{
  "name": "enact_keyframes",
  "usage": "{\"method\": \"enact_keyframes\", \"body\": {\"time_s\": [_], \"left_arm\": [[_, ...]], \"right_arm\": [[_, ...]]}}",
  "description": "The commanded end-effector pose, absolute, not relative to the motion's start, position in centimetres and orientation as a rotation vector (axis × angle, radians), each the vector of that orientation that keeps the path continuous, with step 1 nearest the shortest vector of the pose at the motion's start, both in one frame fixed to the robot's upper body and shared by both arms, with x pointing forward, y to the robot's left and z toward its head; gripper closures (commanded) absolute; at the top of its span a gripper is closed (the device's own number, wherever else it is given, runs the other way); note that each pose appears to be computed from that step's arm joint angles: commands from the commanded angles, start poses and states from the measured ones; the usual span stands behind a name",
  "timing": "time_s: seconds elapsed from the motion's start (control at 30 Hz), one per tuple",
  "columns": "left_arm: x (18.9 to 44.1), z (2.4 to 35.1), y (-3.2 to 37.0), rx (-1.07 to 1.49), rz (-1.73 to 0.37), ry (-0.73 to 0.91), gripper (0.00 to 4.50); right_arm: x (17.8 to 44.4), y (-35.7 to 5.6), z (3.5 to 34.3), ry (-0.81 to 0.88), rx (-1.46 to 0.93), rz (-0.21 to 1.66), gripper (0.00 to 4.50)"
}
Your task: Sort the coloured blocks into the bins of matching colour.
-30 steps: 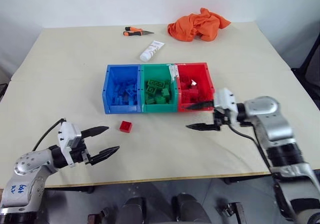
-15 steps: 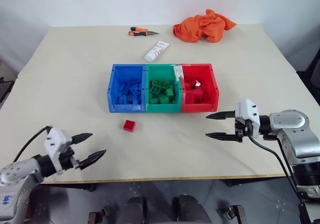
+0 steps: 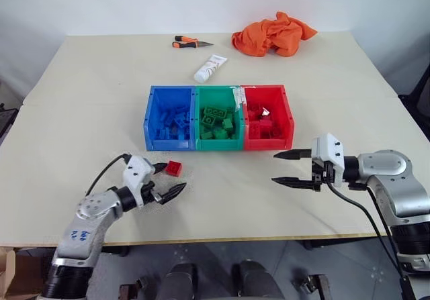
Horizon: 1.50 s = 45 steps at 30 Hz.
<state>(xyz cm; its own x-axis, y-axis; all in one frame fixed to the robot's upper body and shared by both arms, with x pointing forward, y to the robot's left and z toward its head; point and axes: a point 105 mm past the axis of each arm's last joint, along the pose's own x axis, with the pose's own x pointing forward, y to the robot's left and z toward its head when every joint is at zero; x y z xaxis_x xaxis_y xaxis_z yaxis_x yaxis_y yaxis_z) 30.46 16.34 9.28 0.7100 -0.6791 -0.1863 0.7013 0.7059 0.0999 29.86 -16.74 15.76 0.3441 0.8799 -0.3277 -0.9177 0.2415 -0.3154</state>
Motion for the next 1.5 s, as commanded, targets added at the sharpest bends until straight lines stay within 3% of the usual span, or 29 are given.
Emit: {"method": "enact_keyframes", "body": {"time_s": [0.03,0.1,0.37,0.4,0.57,0.83,1.13,1.33,1.5], "left_arm": [[30.7,7.9,16.2,0.182,-0.776,0.182,0.0],[30.9,7.9,15.9,0.205,-0.784,0.168,0.0],[30.9,8.2,14.3,0.223,-0.854,0.132,2.4],[30.8,8.5,14.2,0.219,-0.858,0.128,2.54],[30.9,10.7,12.2,0.183,-0.894,0.06,2.54],[31.1,14.5,2.8,0.106,-1.147,-0.041,2.54],[35.5,19.9,-5.7,0.13,-1.222,-0.255,2.54],[38.0,21.4,-8.4,0.142,-1.164,-0.302,2.54],[39.0,22.6,-9.3,0.159,-1.101,-0.329,0.97]], "right_arm": [[29.6,-16.8,17.3,0.028,-0.511,1.215,1.31],[29.6,-16.9,17.4,0.026,-0.508,1.206,1.31],[29.4,-17.4,17.4,0.029,-0.504,1.176,1.26],[29.3,-17.5,17.4,0.029,-0.505,1.17,1.26],[29.2,-18.0,17.6,0.022,-0.5,1.132,1.26],[28.2,-19.3,18.5,0.006,-0.473,1.051,1.26],[27.0,-19.8,18.4,-0.006,-0.458,0.961,1.26],[26.5,-19.7,18.3,-0.007,-0.45,0.935,1.26],[26.6,-20.1,18.5,-0.013,-0.456,0.909,1.26]]}}
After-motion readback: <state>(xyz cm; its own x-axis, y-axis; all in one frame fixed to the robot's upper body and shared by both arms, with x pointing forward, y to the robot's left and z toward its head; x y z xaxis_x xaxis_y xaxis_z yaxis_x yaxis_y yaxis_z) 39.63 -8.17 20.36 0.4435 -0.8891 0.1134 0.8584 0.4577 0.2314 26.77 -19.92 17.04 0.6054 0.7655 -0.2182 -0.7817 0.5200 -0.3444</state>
